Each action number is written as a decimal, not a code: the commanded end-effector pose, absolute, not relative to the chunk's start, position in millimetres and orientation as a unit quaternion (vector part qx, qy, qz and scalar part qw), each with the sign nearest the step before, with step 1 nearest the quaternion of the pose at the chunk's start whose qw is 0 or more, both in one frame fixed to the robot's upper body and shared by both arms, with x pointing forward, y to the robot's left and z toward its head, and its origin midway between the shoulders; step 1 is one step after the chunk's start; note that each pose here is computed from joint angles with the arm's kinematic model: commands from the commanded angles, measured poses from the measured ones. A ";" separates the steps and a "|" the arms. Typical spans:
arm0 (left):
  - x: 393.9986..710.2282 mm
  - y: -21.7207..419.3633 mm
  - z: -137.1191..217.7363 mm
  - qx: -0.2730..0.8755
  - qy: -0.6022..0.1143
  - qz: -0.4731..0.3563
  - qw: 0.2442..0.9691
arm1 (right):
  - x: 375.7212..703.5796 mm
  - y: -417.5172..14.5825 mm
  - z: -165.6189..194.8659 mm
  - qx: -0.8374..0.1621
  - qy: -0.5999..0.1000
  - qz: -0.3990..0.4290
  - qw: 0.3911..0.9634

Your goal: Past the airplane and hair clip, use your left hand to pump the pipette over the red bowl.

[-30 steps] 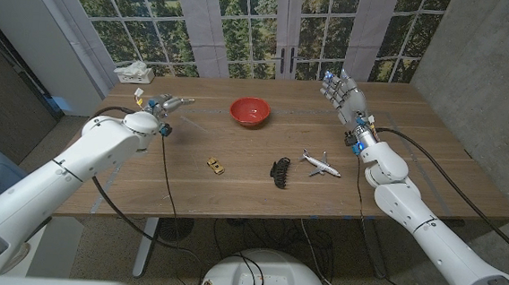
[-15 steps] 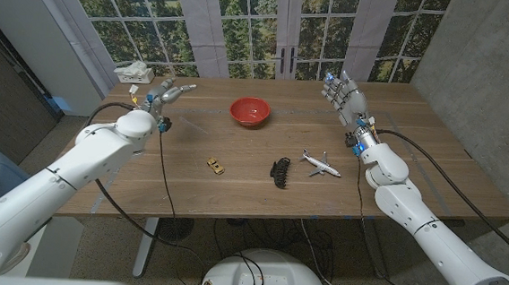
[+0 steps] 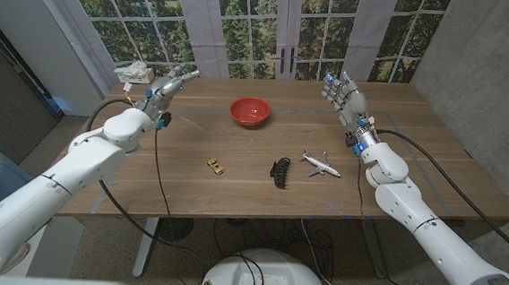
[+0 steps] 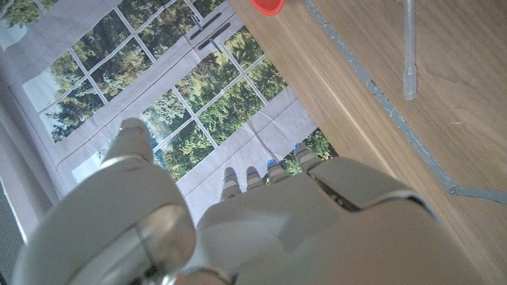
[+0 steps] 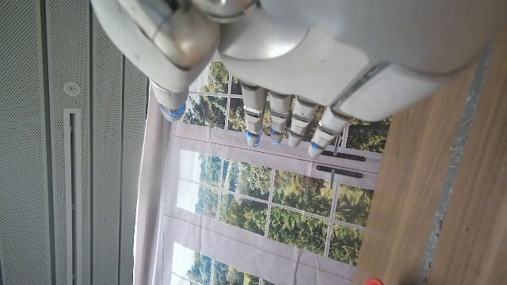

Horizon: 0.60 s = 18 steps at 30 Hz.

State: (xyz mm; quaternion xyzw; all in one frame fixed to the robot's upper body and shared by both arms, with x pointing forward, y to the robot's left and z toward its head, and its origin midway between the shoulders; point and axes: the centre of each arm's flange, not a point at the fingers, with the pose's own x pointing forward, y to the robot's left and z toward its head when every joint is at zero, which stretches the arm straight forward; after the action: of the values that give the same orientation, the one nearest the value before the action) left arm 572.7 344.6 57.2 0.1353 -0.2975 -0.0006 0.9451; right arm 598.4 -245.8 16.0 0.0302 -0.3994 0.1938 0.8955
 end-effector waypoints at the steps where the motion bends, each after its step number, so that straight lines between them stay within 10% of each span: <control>1: 570.9 337.1 58.8 0.088 -0.349 -0.081 0.930 | 603.1 -248.3 15.6 0.037 -0.396 0.195 0.897; 18: 576.8 331.5 57.9 0.034 -0.386 -0.125 0.913 | 608.7 -251.2 17.8 0.059 -0.390 0.182 0.900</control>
State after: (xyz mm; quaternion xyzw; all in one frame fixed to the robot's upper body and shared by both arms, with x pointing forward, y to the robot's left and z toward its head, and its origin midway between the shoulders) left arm 573.8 335.6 58.1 0.0657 -0.3577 -0.0969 0.9265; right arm 605.5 -249.1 16.3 0.0447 -0.3934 0.1931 0.8978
